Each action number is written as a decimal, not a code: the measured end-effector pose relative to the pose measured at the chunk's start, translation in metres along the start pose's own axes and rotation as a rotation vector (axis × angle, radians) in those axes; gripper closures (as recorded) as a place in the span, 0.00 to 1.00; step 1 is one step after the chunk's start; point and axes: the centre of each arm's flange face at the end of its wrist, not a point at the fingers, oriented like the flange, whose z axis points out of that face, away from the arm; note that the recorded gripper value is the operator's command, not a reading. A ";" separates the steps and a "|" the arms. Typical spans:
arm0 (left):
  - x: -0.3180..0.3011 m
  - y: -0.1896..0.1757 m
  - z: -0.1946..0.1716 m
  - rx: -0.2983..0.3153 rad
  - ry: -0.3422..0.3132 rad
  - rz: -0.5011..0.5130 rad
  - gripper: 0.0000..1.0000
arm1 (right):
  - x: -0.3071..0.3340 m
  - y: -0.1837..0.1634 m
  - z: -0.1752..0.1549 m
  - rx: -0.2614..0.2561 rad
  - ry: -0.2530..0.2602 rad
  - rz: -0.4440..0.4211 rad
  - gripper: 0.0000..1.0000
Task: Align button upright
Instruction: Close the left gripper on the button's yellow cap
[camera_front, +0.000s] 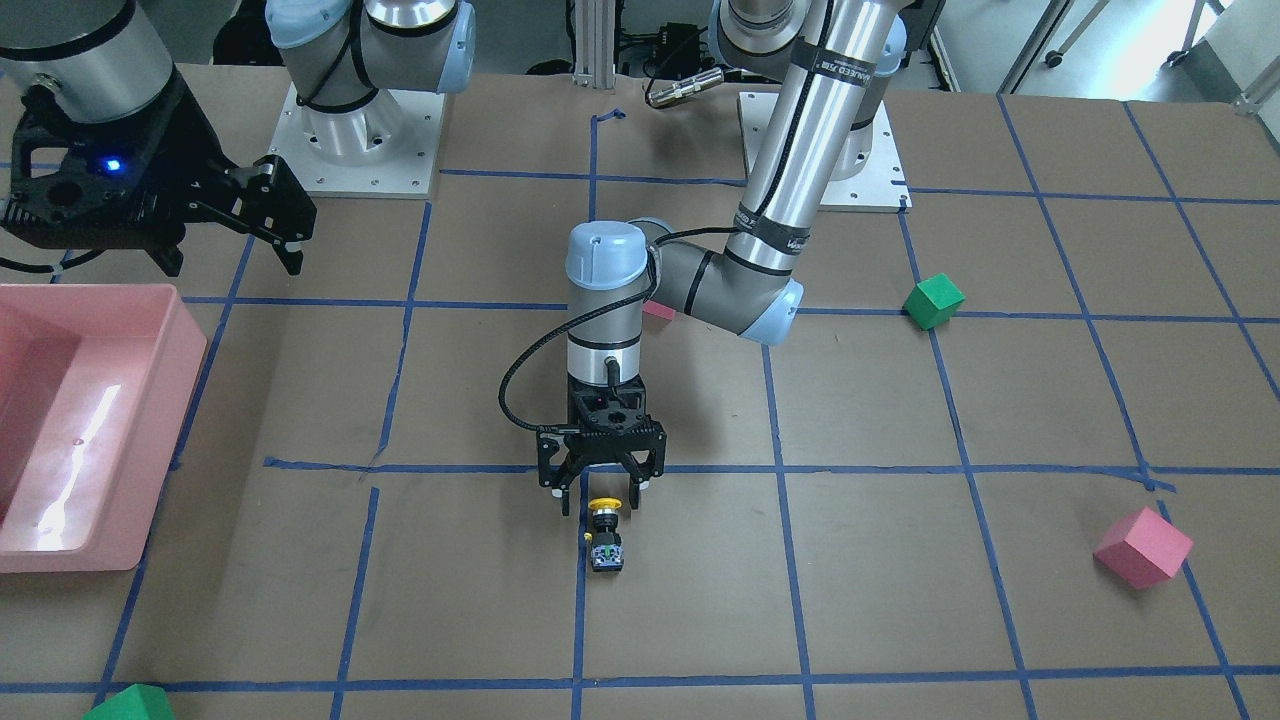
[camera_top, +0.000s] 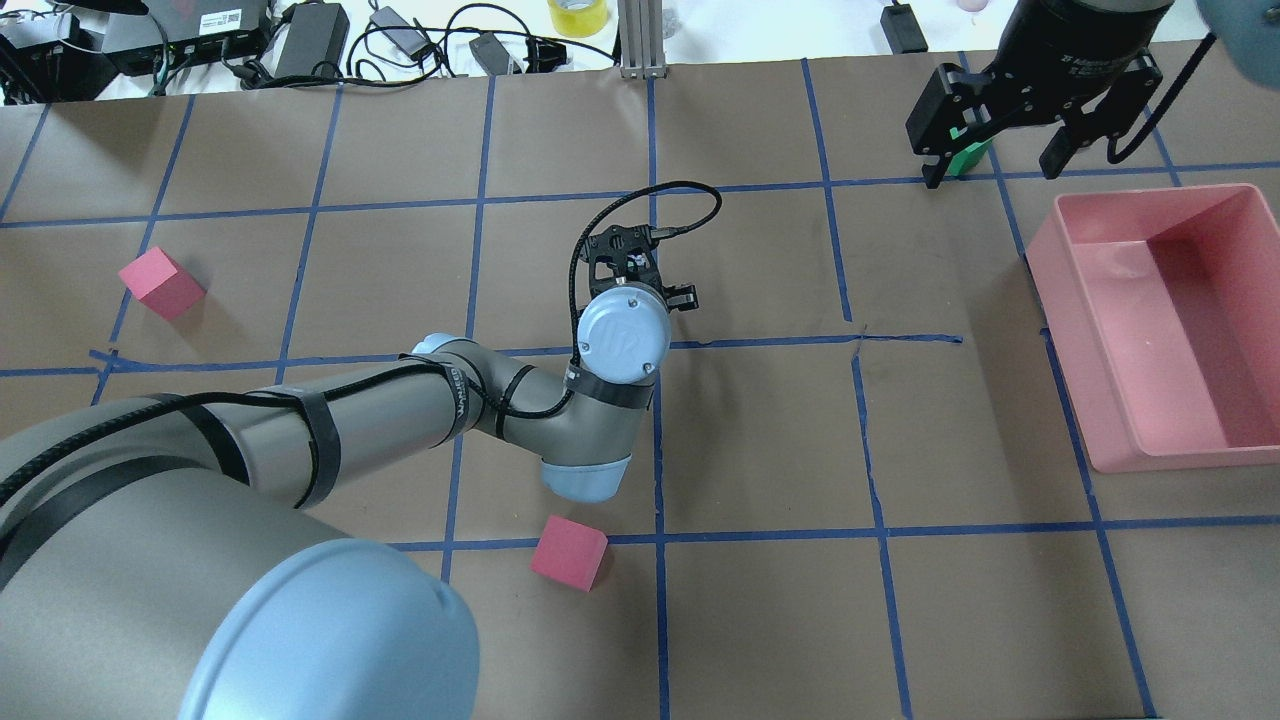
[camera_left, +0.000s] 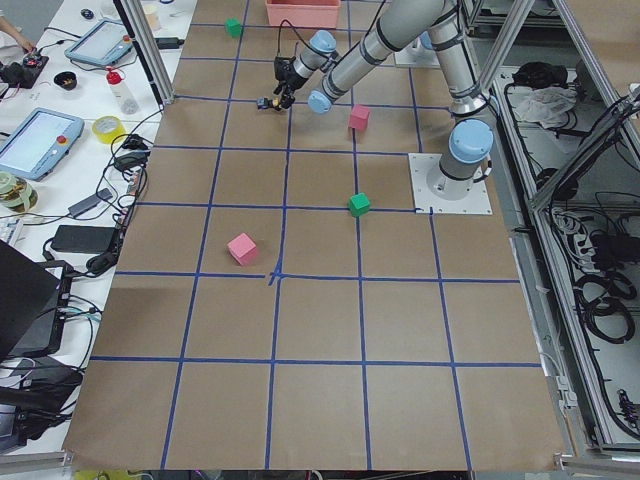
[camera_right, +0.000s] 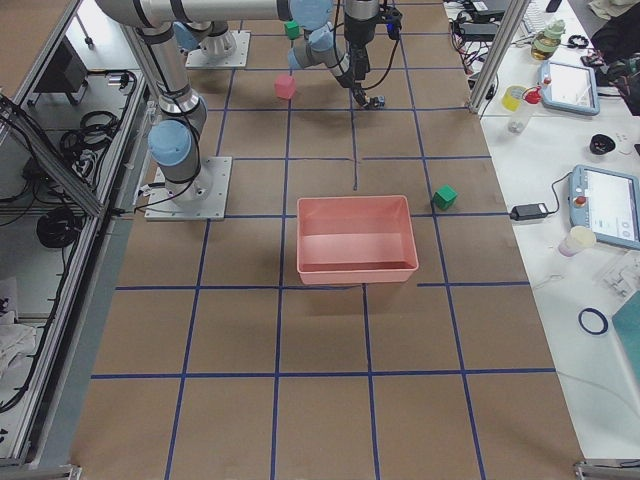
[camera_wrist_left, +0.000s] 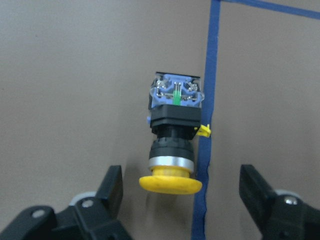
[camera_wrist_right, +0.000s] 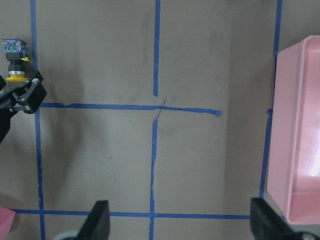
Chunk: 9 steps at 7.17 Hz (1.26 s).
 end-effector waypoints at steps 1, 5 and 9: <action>0.000 0.000 0.000 0.000 0.000 0.000 0.25 | 0.000 0.000 0.000 0.000 -0.001 0.001 0.00; 0.000 -0.001 0.000 0.002 0.001 0.000 0.33 | 0.002 -0.001 0.001 0.000 -0.002 0.003 0.00; 0.000 0.000 0.000 0.000 0.000 0.002 0.56 | 0.003 -0.002 0.001 0.000 -0.002 0.005 0.00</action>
